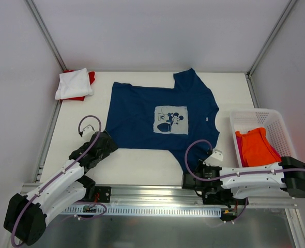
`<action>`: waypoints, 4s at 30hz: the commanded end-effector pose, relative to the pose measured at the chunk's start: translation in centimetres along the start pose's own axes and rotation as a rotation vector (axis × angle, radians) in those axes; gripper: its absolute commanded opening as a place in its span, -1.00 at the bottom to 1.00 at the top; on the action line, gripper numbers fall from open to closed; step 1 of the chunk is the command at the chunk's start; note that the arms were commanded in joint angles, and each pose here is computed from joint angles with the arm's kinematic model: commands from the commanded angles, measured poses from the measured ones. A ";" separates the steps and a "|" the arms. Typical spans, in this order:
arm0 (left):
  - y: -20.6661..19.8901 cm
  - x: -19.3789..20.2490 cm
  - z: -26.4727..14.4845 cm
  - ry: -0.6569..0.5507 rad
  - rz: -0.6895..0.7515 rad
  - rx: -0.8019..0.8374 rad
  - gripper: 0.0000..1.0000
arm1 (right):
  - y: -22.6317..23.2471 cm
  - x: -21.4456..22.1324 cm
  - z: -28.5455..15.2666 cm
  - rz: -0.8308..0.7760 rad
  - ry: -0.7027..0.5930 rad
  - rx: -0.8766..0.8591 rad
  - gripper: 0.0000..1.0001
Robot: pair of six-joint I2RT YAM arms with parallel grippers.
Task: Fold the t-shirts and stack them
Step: Flatten the tshirt out, then fold the tshirt
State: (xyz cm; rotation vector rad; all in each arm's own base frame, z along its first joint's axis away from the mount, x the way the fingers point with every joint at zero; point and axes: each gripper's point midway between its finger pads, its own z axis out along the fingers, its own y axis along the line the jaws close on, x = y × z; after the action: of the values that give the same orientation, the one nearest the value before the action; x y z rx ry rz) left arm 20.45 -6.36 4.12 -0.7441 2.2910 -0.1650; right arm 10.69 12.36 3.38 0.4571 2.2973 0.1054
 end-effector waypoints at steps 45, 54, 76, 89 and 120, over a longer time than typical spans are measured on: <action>-0.1 -0.1 4.2 -0.084 -0.182 -0.002 -1.00 | -1.6 -2.1 0.0 -0.027 -0.047 0.001 -0.99; -2.1 -2.1 2.9 -0.128 -0.150 0.078 -1.00 | -0.8 -3.5 -0.4 -0.047 -0.071 -0.001 -0.99; -4.5 -7.1 0.0 -0.255 -0.119 0.133 -1.00 | 2.4 -11.8 0.7 -0.139 -0.174 0.120 -0.99; -6.2 -9.5 -0.4 -0.318 -0.085 0.142 -1.00 | 7.3 -15.9 4.8 -0.204 -0.136 0.144 -0.99; -7.3 -12.0 4.3 -0.311 -0.092 0.091 -1.00 | 10.7 -23.4 14.8 -0.245 -0.058 0.221 -0.99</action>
State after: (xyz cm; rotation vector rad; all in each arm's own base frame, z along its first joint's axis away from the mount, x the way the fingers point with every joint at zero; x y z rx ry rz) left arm 31.99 -5.16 8.48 -0.7848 2.0044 -0.1418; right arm 37.57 12.58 10.15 0.2917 2.3271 -0.3068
